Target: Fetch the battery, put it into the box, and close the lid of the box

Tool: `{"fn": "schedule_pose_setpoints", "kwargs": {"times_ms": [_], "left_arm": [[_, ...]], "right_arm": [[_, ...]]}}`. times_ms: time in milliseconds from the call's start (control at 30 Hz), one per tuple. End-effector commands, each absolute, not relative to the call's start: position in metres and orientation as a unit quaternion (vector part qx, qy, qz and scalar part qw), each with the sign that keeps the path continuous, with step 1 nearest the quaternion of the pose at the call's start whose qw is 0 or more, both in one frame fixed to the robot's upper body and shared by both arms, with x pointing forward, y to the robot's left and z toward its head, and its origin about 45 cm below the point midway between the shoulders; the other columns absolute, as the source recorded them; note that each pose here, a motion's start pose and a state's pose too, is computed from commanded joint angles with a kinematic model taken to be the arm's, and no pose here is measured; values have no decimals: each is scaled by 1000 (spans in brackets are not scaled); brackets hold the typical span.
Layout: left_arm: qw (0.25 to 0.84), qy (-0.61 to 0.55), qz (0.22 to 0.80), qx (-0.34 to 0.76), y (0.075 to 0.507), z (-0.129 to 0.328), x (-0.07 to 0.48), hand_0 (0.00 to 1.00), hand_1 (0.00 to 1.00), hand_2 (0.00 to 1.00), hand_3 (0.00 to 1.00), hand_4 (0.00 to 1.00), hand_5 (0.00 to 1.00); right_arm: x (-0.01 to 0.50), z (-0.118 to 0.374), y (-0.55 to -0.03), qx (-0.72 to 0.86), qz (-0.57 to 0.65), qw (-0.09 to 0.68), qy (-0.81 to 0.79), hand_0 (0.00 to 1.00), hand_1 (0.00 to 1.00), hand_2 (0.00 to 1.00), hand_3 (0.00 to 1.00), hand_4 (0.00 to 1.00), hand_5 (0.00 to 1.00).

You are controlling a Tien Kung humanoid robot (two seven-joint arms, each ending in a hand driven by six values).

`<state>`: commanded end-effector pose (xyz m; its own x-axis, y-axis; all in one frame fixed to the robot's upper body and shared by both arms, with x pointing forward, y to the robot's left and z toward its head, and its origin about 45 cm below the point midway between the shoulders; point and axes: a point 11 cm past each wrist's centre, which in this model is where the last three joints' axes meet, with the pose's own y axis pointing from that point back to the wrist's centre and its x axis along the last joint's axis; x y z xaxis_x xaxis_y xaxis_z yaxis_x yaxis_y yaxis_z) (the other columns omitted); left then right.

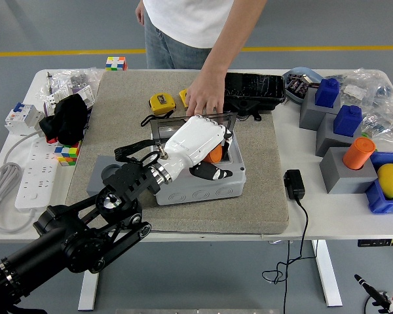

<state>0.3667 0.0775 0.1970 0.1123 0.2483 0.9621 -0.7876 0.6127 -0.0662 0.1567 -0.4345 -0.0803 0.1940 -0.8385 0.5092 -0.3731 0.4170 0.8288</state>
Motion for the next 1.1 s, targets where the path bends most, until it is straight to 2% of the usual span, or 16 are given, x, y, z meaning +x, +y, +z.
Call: {"fn": "schedule_pose_setpoints", "kwargs": {"times_ms": [167,900,1100], "left_arm": [[726,-536,367,225,73,197,357,111,109,157,168,642,93],[711,-546,385,220,73,215,377,112,110,158,168,644,98],[714,-540,383,229,75,207,378,111,110,158,167,644,100]], "right_arm": [[155,-80,-436,500,-199,589,-603,869,844,813,852,998,998],[158,-79,-437,500,-197,589,-604,868,845,812,852,998,998],[157,-79,-438,499,-197,589,-604,868,845,813,852,998,998]]}}
